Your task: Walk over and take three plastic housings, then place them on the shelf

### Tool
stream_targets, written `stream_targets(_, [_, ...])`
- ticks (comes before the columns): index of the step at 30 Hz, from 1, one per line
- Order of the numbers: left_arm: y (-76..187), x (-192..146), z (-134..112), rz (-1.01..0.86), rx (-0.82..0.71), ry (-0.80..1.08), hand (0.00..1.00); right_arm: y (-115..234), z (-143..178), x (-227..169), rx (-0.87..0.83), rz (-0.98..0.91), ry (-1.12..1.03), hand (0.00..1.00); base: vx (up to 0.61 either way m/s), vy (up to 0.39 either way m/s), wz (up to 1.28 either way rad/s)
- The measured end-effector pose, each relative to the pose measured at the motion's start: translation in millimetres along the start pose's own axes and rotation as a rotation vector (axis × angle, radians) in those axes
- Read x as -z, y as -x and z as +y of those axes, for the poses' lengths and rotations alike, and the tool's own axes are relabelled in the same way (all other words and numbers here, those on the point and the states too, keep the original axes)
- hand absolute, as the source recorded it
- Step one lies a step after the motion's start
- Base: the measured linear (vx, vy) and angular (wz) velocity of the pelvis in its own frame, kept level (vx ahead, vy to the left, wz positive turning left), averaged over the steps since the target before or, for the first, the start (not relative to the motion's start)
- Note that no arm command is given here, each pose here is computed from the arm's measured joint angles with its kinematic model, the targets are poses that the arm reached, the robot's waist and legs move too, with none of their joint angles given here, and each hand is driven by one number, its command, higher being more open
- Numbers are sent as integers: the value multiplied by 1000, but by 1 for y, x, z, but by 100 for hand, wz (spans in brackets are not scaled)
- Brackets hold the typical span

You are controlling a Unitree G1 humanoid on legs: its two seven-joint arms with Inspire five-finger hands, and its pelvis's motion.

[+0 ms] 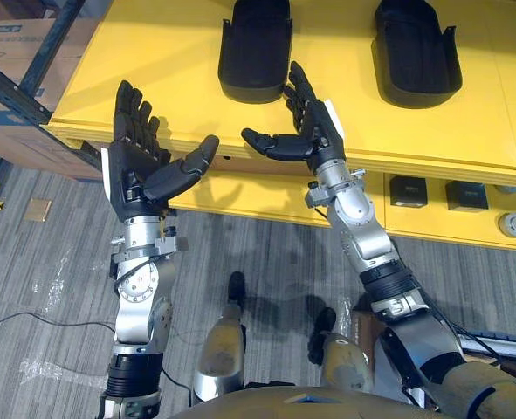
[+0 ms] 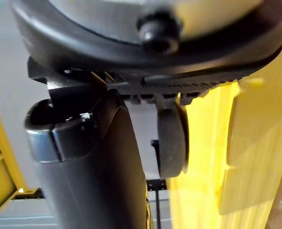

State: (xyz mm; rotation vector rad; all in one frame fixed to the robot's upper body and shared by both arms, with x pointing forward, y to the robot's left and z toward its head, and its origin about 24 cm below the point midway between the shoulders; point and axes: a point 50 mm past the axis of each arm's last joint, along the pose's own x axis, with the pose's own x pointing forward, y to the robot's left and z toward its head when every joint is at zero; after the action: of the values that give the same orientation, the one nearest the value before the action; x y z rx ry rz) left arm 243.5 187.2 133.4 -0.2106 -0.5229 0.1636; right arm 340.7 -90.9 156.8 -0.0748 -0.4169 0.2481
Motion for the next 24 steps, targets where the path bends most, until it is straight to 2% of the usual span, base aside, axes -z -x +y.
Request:
stream_targets(3, [0,0,0,-2,-11,-18,100,13,-1,-10,51,-61,45,100,7,-8,-8])
stream_targets(9, [5,1,1,6,-27,-9,100,69,-16,-45,195,-259,30,100,45,-27,-29])
stream_targets(14, [32,-1,-15,38,76,82,100,133,-52,-25,483,-125,-4,100,93,-9,-39])
stream_targets(20, [41,-3,-27,44,123,174,100,200,-68,5,664,104,-88,100,48,-2,-59])
stream_targets(24, [44,-1,-33,63,126,204,100,225,-74,9,734,162,-121,100,30,-19,-55])
